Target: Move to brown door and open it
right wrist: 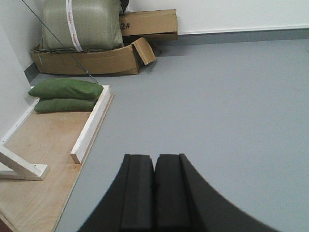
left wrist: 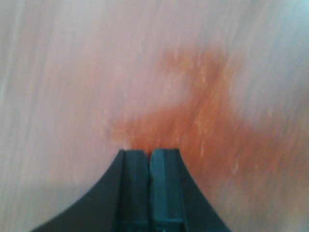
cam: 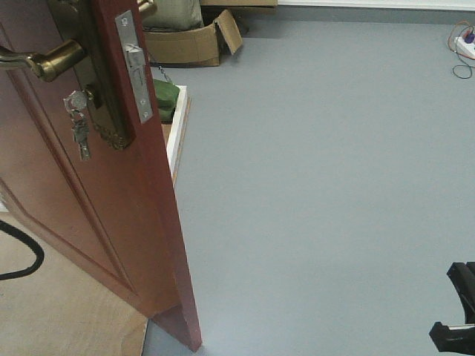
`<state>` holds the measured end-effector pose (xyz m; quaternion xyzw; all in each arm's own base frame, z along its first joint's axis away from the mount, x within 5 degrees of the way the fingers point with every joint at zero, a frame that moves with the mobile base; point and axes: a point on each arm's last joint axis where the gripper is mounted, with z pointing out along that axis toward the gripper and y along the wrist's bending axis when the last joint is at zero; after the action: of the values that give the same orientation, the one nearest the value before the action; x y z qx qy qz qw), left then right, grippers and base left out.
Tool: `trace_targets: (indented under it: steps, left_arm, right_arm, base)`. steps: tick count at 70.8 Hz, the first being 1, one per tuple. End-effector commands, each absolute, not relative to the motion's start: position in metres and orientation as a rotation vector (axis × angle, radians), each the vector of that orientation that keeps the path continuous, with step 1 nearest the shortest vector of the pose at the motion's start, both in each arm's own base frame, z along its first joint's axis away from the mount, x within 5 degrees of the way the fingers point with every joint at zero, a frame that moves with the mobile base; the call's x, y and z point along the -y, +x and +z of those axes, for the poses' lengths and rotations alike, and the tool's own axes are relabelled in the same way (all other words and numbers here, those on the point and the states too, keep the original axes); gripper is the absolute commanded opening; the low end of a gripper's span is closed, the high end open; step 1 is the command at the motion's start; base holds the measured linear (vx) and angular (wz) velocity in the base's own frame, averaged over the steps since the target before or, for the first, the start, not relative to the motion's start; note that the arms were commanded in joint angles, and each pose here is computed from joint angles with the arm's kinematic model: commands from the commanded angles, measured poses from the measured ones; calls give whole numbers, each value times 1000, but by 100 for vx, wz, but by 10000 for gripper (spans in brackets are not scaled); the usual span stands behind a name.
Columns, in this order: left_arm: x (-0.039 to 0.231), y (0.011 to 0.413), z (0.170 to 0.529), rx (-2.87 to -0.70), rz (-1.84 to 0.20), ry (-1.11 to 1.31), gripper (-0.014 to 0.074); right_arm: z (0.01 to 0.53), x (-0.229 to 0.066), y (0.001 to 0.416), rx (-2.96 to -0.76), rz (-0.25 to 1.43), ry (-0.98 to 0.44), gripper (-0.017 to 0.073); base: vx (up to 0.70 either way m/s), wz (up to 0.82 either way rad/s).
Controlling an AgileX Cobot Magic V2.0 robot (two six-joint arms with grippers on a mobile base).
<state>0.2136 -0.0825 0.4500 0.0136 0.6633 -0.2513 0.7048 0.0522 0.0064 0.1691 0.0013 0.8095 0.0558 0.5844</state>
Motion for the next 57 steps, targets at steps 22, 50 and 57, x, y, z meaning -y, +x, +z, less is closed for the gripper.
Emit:
trace_targets:
  steps: [22,50,57]
  left_arm:
    - [86,211,459,-1452,-658,2,17]
    - [86,211,459,-1452,-658,2,17]
    - [86,211,459,-1452,-658,2,17]
  right_arm:
    - [176,-5,53,-1794,114,-4,0]
    - [176,-5,53,-1794,114,-4,0]
    - [176,-5,53,-1794,114,-4,0]
  base:
    - [13,-4]
    - [19,-5]
    - [21,-3]
